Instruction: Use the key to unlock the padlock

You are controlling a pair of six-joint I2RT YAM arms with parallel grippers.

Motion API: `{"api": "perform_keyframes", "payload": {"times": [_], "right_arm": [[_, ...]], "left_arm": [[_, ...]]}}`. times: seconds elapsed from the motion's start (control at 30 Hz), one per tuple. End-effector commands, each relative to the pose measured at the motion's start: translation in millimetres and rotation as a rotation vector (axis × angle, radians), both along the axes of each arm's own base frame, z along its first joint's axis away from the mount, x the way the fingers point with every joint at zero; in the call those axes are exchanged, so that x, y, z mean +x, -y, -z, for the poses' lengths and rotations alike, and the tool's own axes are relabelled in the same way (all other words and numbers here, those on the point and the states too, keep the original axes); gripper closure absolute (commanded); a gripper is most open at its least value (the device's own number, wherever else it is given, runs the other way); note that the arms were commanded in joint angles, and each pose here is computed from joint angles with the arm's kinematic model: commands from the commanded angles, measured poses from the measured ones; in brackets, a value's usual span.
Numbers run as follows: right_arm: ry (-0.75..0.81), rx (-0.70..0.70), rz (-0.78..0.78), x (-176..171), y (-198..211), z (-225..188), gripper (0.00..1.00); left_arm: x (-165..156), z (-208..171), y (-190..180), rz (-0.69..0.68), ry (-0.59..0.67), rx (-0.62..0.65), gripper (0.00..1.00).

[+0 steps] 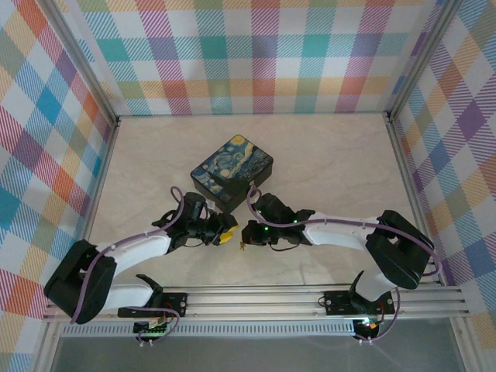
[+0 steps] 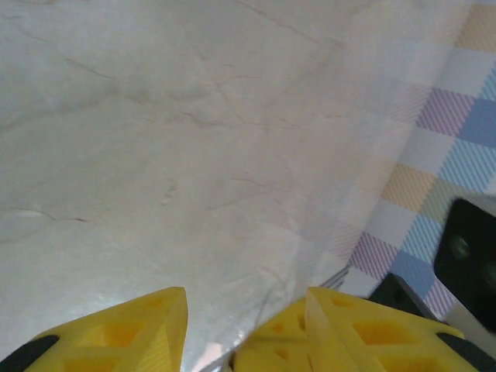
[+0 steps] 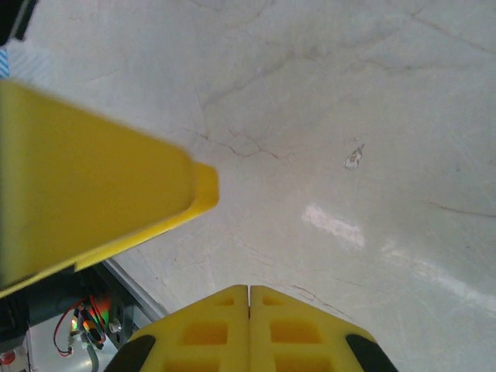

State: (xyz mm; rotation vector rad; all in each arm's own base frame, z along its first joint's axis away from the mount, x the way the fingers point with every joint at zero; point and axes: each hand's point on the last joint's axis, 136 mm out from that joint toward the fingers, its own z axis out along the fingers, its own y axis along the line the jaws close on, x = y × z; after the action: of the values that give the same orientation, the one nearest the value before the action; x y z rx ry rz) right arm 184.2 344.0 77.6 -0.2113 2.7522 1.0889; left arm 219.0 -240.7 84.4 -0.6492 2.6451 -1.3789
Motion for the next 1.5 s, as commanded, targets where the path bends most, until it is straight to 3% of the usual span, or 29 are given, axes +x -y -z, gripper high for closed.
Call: {"api": "perform_keyframes", "payload": {"times": [0.0,0.33,0.7,1.47], "right_arm": [[0.048,0.014,0.044,20,1,-24,1.0],[0.029,-0.091,0.307,48,26,-30,1.0],[-0.006,-0.066,0.323,51,19,-36,1.0],[-0.037,-0.029,0.298,50,6,-31,1.0]], "left_arm": [[-2,-24,1,0.03,0.055,-0.021,0.56],[-16,-43,9,0.22,0.202,-0.026,0.56],[-8,-47,27,0.228,0.196,-0.088,0.58],[-1,-35,27,0.18,0.153,-0.073,0.69]]}}
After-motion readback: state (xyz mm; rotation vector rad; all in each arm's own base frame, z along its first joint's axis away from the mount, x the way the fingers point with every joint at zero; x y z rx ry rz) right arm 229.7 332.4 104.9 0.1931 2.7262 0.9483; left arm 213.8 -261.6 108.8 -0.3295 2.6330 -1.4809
